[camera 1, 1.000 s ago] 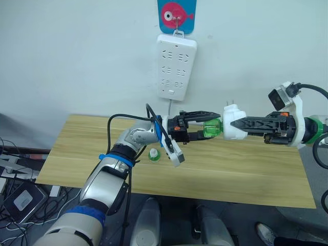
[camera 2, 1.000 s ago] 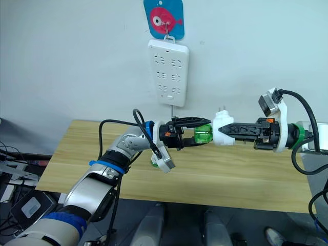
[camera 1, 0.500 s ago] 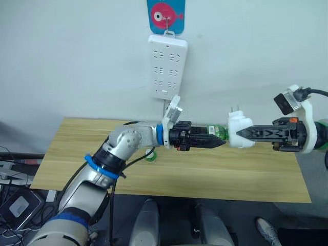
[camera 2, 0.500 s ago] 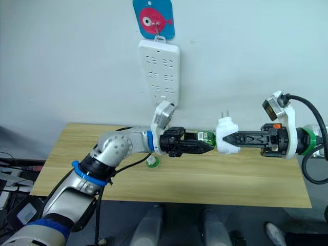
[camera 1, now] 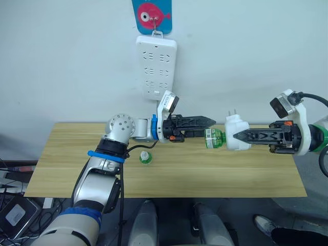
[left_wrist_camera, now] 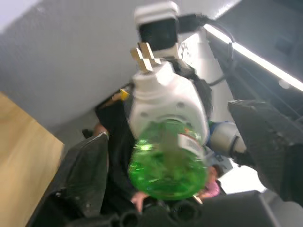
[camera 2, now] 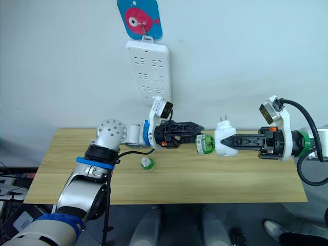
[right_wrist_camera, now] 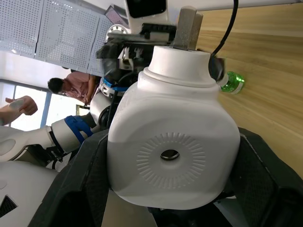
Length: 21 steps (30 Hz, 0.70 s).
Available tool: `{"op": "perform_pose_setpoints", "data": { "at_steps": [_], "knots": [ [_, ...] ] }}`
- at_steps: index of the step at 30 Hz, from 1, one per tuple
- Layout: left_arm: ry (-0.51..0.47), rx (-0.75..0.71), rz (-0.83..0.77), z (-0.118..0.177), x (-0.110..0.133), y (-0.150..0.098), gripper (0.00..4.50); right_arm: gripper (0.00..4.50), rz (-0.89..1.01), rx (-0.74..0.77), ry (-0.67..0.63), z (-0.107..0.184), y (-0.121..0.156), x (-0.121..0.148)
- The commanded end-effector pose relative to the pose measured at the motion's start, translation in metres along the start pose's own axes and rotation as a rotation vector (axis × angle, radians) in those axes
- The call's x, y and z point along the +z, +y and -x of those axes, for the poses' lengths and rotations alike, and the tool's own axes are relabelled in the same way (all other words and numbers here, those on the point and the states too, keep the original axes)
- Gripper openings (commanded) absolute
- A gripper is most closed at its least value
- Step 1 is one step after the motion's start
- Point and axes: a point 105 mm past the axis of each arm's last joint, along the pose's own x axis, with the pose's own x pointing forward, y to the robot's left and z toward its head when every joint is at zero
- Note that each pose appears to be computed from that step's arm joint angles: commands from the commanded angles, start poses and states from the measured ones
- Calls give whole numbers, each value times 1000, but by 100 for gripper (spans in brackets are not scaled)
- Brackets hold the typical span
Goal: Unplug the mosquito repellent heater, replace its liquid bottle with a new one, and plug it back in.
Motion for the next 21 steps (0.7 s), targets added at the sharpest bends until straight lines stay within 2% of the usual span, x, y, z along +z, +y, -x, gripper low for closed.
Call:
{"op": "perform_pose_setpoints", "data": {
  "at_steps": [1, 3, 4, 6, 7, 9, 10, 11, 13, 17, 21],
  "knots": [
    [-15, 49, -323, 16, 15, -6, 447, 306, 19, 16, -52, 10, 8, 8],
    [98, 52, -679, 23, 5, -17, 447, 306, -3, 7, -87, 15, 3, 12],
    [144, 45, -776, 24, -1, -20, 447, 306, -9, 6, -96, 17, 2, 14],
    [165, 31, -956, 25, -4, -21, 447, 306, -14, 1, -115, 19, 1, 17],
    [207, 43, -1182, 27, -7, -16, 447, 306, -21, -2, -130, 21, -1, 19],
    [309, 27, -1465, 29, -18, -8, 447, 306, -30, -6, -146, 23, -3, 21],
    [260, 74, -1654, 27, -9, -5, 447, 306, -32, -5, -145, 23, -3, 20],
    [202, 103, -1772, 26, -2, -6, 447, 306, -33, -4, -143, 23, -3, 20],
    [136, 87, -2039, 21, -1, -12, 447, 306, -35, 2, -136, 21, -3, 19],
    [54, 33, -2313, 14, -9, -18, 447, 306, -26, 19, -124, 17, -1, 19],
    [13, -16, -2429, 7, -14, -19, 447, 306, -18, 31, -115, 14, 1, 18]
  ]
}}
